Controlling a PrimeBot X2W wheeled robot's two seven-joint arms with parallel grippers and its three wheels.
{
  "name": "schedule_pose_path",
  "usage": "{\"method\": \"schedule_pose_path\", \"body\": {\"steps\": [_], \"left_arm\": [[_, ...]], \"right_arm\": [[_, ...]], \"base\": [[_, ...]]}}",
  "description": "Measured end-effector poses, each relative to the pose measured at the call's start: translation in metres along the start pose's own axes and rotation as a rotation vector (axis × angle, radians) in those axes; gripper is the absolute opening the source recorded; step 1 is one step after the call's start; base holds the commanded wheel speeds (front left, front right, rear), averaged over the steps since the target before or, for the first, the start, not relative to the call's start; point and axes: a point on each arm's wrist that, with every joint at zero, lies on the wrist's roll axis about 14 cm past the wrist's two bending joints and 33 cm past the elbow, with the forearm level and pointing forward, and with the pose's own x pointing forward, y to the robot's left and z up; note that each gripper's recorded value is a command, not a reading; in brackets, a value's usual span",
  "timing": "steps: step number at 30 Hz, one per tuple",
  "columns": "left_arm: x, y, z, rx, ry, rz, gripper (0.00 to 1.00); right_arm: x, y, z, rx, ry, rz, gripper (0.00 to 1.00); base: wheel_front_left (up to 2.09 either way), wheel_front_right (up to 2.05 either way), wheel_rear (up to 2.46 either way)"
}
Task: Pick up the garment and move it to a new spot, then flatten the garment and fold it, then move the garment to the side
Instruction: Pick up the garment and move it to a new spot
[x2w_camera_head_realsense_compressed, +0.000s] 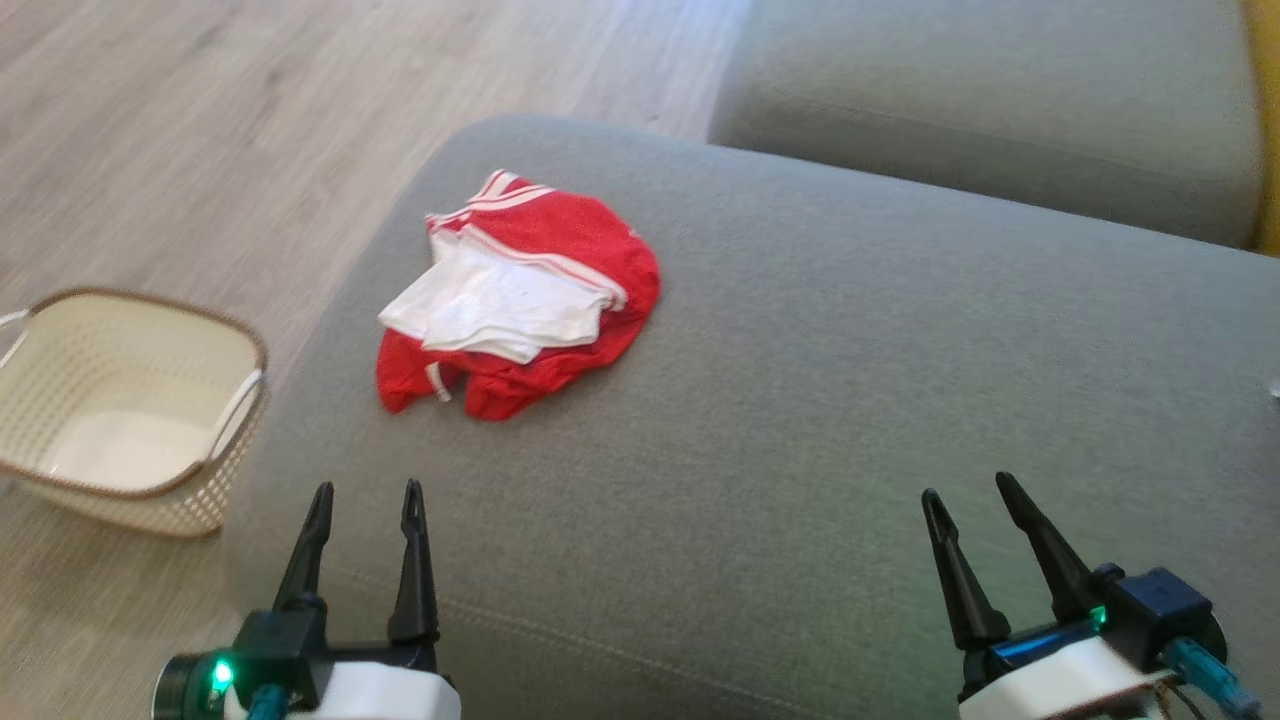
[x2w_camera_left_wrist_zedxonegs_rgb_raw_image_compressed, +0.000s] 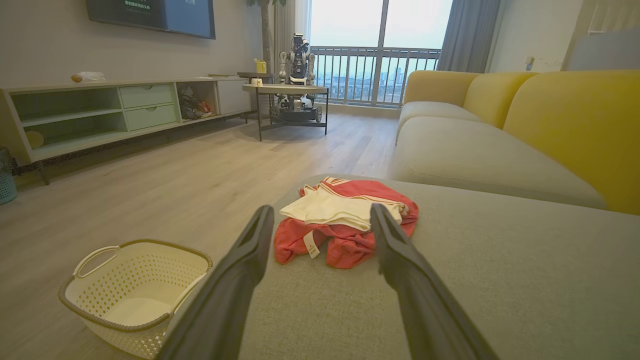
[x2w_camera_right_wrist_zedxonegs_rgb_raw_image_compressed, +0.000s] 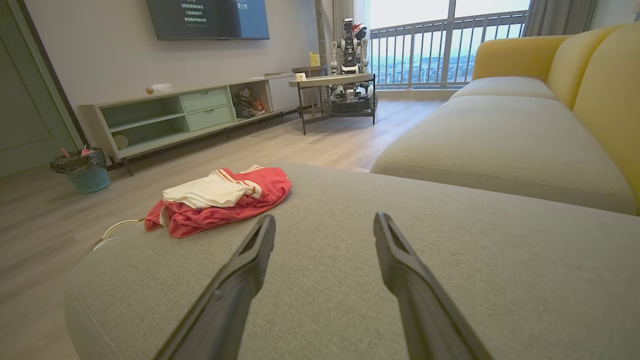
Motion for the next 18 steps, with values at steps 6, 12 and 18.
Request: {"method": "schedule_pose_path", "body": {"steps": [6,12,18], "left_arm": [[0.006,0.012,-0.006,0.008,0.031,0.045,1.00],[0.083,0.007,0.029,0.054,-0.093,-0.027,1.00],[0.177,0.005,0.020,0.101,-0.010,-0.105,1.00]], "right_arm": [[0.011,0.003,-0.017,0.006,0.043,0.024,1.00],[0.028,-0.005,-0.032,-0.007,0.067,0.021,1.00],[0.053,-0.022,-0.040,-0.028,0.057,0.000,1.00]], "base": [[0.00,0.00,0.00],[0.00,0.00,0.00],[0.00,0.00,0.00]]}}
